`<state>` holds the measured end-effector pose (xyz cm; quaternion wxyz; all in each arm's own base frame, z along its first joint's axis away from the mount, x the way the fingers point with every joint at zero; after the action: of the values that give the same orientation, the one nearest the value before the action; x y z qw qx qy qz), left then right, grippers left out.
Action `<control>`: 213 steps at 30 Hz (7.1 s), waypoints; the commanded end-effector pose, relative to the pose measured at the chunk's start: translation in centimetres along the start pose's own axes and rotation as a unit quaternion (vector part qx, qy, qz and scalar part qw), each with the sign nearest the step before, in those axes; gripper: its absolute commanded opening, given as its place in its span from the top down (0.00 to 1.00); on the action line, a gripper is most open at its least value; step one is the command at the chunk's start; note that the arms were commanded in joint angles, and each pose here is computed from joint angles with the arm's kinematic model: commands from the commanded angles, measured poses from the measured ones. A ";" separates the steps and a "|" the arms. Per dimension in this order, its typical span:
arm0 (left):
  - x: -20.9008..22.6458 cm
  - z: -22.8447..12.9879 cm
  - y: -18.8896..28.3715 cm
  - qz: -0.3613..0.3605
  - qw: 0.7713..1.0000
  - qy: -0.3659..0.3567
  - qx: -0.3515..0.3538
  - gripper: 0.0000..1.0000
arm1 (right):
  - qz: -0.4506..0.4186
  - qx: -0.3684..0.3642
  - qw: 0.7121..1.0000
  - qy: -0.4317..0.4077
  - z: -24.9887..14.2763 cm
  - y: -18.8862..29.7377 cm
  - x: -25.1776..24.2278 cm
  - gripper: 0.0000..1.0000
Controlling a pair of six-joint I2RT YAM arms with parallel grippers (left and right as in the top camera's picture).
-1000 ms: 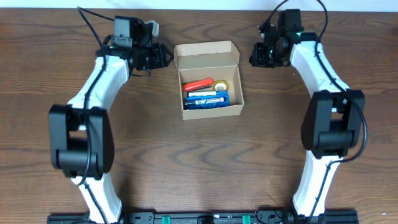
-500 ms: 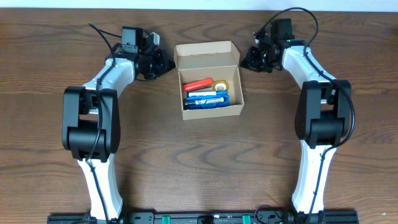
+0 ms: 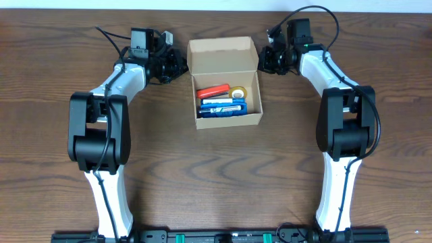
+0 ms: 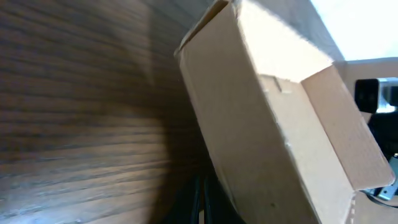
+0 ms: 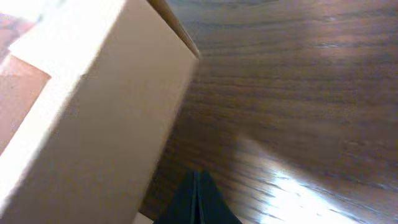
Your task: Pack container
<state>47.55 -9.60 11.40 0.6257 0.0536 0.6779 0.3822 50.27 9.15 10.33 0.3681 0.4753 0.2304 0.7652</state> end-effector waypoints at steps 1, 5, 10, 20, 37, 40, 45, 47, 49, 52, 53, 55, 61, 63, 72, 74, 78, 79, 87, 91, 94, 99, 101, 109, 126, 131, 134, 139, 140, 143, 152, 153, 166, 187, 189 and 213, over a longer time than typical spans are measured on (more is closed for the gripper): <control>0.1 -0.1 -0.3 -0.029 0.999 -0.001 0.024 0.94 | 0.051 0.005 0.999 -0.015 -0.2 -0.3 0.6 0.99; -0.6 0.3 0.0 -0.066 0.997 -0.019 0.029 0.94 | 0.089 -0.003 0.996 -0.010 0.2 0.0 0.7 0.99; -1.2 1.1 1.0 -0.112 0.992 -0.038 0.039 0.94 | 0.157 -0.022 0.987 0.009 1.0 1.0 0.8 0.99; -3.6 2.6 3.0 -0.181 0.979 -0.084 0.051 0.94 | 0.219 -0.059 0.972 0.053 2.3 3.6 1.1 0.99; -7.5 2.8 5.5 -0.227 0.961 -0.144 0.058 0.94 | 0.199 -0.113 0.956 0.184 4.3 9.8 6.0 0.99; -7.8 2.6 5.9 -0.230 0.960 -0.144 0.062 0.94 | 0.195 -0.103 0.957 0.189 3.8 9.9 6.3 0.99; -7.8 1.9 6.3 -0.222 0.961 -0.147 0.076 0.94 | 0.170 -0.068 0.962 0.200 2.5 9.7 7.1 0.99; -7.3 1.4 6.3 -0.209 0.964 -0.142 0.084 0.94 | 0.150 -0.050 0.965 0.209 1.9 9.7 7.5 0.99; -6.8 1.0 6.2 -0.197 0.966 -0.139 0.092 0.94 | 0.134 -0.033 0.965 0.225 1.3 9.8 8.1 0.99; -6.0 0.4 6.1 -0.172 0.970 -0.137 0.099 0.94 | 0.111 -0.015 0.963 0.244 0.7 10.2 9.0 0.99; -5.9 0.2 6.1 -0.164 0.972 -0.137 0.100 0.94 | 0.102 -0.012 0.963 0.248 0.6 10.4 9.2 0.99; -5.7 -0.1 6.3 -0.148 0.974 -0.139 0.100 0.95 | 0.085 -0.009 0.964 0.253 0.6 10.9 9.6 0.99; -6.5 -1.4 8.4 -0.073 0.979 -0.172 0.079 0.94 | 0.052 -0.016 0.959 0.278 0.6 13.5 11.0 0.99; -7.1 -2.2 9.5 -0.042 0.978 -0.190 0.072 0.94 | 0.043 -0.014 0.959 0.281 0.3 14.3 11.5 0.99; -10.5 -7.6 13.0 0.085 0.953 -0.279 0.081 0.94 | 0.058 0.060 0.962 0.259 -2.6 15.8 13.0 0.99; -10.7 -8.8 12.7 0.099 0.947 -0.287 0.100 0.94 | 0.065 0.081 0.961 0.257 -3.3 15.7 13.3 0.99; -10.3 -10.4 11.5 0.106 0.940 -0.292 0.142 0.94 | 0.071 0.098 0.960 0.252 -3.9 15.6 13.6 0.98; -10.0 -10.7 11.2 0.107 0.939 -0.290 0.147 0.94 | 0.072 0.102 0.959 0.253 -4.1 15.5 13.7 0.98; -7.4 -11.8 9.2 0.115 0.943 -0.263 0.168 0.94 | 0.087 0.148 0.955 0.242 -7.3 12.0 12.5 0.98; -6.0 -12.0 8.2 0.115 0.948 -0.249 0.163 0.94 | 0.091 0.164 0.956 0.228 -9.2 10.5 11.2 0.99; -4.7 -12.2 7.4 0.116 0.952 -0.235 0.157 0.94 | 0.092 0.171 0.956 0.222 -10.4 9.6 10.4 0.98; -3.2 -12.7 6.7 0.120 0.957 -0.215 0.156 0.94 | 0.092 0.175 0.956 0.215 -11.5 8.8 9.6 0.99; -3.0 -12.8 6.7 0.121 0.956 -0.213 0.159 0.94 | 0.092 0.175 0.956 0.215 -11.5 8.8 9.6 0.98; -3.6 -12.8 7.2 0.120 0.959 -0.207 0.151 0.94 | 0.098 0.159 0.959 0.211 -10.9 9.1 10.0 0.99; -12.2 -20.9 23.1 0.160 0.932 -0.325 0.011 0.94 | -0.074 -0.048 0.963 0.254 -9.9 26.0 19.5 0.98; -12.5 -24.2 26.9 0.179 0.922 -0.340 -0.039 0.94 | -0.124 -0.078 0.955 0.256 -14.0 30.9 21.1 0.98; -12.2 -25.7 28.2 0.170 0.923 -0.341 -0.046 0.94 | -0.129 -0.093 0.952 0.262 -17.0 32.3 21.3 0.98; -10.2 -28.0 29.0 0.154 0.923 -0.349 -0.046 0.94 | -0.132 -0.116 0.950 0.258 -22.6 32.1 20.0 0.98; -9.5 -28.4 28.8 0.153 0.924 -0.347 -0.046 0.94 | -0.131 -0.118 0.951 0.253 -23.7 31.7 19.6 0.98; -7.8 -28.9 28.2 0.153 0.926 -0.341 -0.045 0.94 | -0.129 -0.122 0.956 0.235 -26.3 30.8 18.4 0.98; -7.0 -28.8 27.3 0.149 0.928 -0.337 -0.052 0.05 | -0.125 -0.127 0.961 0.210 -28.1 30.2 17.7 0.01; -7.0 -28.8 27.3 0.149 0.928 -0.337 -0.051 0.05 | -0.125 -0.123 0.962 0.209 -28.2 30.2 17.7 0.01; -6.9 -28.9 27.3 0.152 0.928 -0.336 -0.048 0.05 | -0.126 -0.121 0.963 0.208 -28.3 30.2 17.6 0.01; -5.3 -26.4 28.7 0.169 0.891 -0.337 -0.251 0.05 | -0.126 -0.120 0.963 0.207 -28.3 30.2 17.6 0.01; -3.9 -25.7 28.2 0.159 0.882 -0.328 -0.298 0.05 | -0.126 -0.120 0.963 0.207 -28.3 30.2 17.6 0.01; 7.3 -25.9 22.1 0.092 0.848 -0.288 -0.435 0.05 | -0.126 -0.120 0.963 0.207 -28.3 30.2 17.6 0.01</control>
<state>14.01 -1.95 16.83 0.7230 -0.0405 0.2180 0.6543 9.68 4.06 28.93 0.4590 0.2214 0.2678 0.8177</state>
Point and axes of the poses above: each gripper's point midway between its finger pads, its own y axis back along the fingers, its own x axis along the line the jaws close on, z = x × y, the point moved 10 cm from there along y, back along the fingers, and after that the axes turned 12 degrees about y, right-handed, at the moved point
